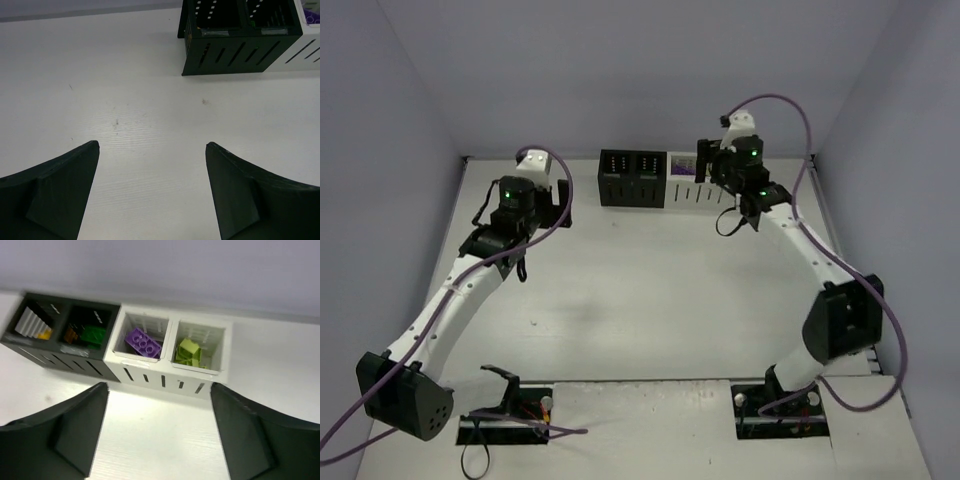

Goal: Sort the legos into containers by color

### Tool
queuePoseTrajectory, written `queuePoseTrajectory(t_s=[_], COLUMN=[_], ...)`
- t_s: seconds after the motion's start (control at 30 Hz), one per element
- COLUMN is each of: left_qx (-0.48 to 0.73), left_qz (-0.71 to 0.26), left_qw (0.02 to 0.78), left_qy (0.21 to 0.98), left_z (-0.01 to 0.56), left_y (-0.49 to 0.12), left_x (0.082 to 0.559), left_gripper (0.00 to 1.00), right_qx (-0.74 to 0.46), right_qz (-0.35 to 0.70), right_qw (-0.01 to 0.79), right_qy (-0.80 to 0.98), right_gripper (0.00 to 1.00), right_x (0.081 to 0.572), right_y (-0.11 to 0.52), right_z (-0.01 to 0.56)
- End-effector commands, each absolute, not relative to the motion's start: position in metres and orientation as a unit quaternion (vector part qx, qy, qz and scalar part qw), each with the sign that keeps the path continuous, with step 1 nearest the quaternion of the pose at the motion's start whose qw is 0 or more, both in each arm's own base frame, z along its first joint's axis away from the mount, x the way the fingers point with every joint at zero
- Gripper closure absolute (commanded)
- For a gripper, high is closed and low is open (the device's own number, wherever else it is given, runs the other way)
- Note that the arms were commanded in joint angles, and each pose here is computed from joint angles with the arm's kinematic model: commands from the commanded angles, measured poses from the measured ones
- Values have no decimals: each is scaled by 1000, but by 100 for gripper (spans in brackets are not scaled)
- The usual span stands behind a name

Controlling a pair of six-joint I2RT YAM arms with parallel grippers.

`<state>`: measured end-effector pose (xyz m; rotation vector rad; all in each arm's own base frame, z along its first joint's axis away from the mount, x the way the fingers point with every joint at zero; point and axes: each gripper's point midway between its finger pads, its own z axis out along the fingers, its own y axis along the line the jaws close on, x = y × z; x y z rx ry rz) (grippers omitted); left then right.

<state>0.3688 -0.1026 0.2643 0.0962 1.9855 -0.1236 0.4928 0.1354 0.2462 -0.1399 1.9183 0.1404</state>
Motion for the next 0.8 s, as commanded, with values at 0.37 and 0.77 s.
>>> queuePoseTrajectory(t_s=[0.37, 0.77], left_qx=[-24, -38], left_qz=[-93, -80], left_qw=[653, 666], left_qy=[751, 740], left_z=[373, 356], left_y=[-72, -47], left_x=[334, 270], left_gripper=[19, 19], right_qx=[74, 75], right_qz=[81, 141], right_qw=[724, 698], right_qy=[681, 698], right_gripper=[0, 0], right_x=[308, 265], right_y=[50, 57], right_z=[361, 334])
